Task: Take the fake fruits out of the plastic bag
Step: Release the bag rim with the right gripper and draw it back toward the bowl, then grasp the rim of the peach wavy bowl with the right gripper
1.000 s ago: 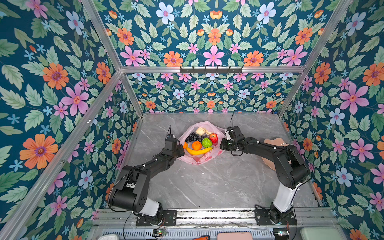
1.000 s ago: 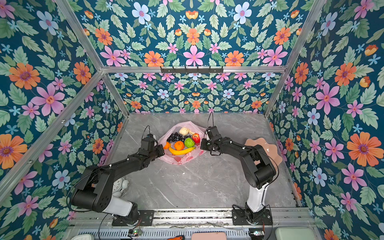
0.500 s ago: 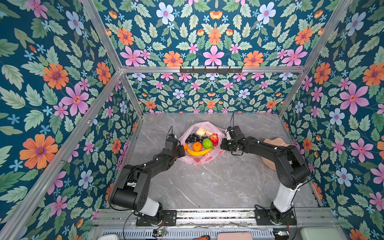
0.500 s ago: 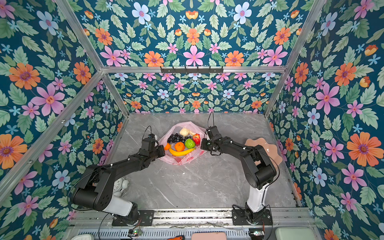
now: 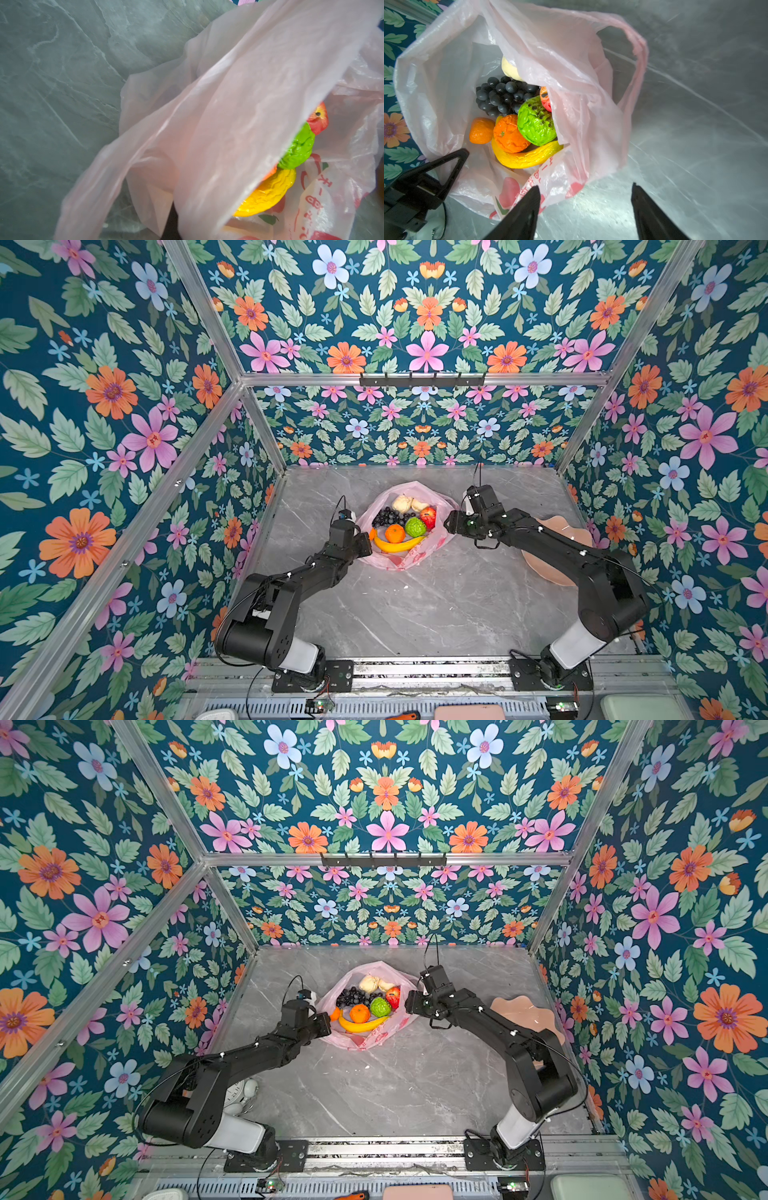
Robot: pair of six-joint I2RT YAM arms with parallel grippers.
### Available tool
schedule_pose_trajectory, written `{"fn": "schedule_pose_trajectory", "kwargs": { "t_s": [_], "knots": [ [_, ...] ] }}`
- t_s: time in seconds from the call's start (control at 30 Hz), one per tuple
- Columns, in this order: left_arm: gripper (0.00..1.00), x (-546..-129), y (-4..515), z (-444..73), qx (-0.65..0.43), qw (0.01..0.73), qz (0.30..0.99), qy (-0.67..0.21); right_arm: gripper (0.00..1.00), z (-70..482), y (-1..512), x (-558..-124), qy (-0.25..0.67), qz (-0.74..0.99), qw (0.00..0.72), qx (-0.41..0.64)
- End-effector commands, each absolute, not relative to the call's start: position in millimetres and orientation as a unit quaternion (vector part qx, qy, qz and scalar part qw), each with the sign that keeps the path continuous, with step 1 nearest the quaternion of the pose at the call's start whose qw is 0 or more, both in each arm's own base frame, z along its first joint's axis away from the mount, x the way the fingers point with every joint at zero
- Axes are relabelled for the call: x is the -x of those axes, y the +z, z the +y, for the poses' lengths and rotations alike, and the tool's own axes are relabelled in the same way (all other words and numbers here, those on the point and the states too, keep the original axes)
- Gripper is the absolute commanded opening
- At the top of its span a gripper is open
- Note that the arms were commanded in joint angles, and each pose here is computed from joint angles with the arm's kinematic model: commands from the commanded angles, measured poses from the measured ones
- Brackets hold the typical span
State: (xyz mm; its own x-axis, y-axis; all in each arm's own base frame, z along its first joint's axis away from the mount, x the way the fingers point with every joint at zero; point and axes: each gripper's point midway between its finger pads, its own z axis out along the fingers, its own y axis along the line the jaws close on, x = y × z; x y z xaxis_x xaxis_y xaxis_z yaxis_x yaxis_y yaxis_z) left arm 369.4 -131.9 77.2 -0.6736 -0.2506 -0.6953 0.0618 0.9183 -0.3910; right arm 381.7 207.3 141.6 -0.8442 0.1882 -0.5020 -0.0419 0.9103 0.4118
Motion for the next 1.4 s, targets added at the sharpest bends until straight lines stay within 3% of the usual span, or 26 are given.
{"fn": "schedule_pose_trajectory", "kwargs": {
  "t_s": [0.0, 0.53, 0.97, 1.37],
  "knots": [
    [0.0, -371.4, 83.0, -134.6, 0.046, 0.414, 0.887, -0.202, 0.73, 164.8, 140.5, -361.1, 0.131, 0.954, 0.263, -0.055],
    [0.0, -368.0, 87.9, -132.9, 0.049, 0.424, 0.881, -0.206, 0.73, 20.8, 129.2, -274.6, 0.065, 0.935, 0.21, -0.279],
    [0.0, -366.7, 83.5, -133.6, 0.05, 0.417, 0.883, -0.207, 0.7, -47.7, 135.0, -202.9, 0.045, 0.861, 0.208, -0.462],
    [0.0, -366.2, 81.8, -134.1, 0.05, 0.414, 0.885, -0.208, 0.67, -60.5, 106.0, -213.0, 0.124, 0.798, 0.199, -0.555]
  ]
}}
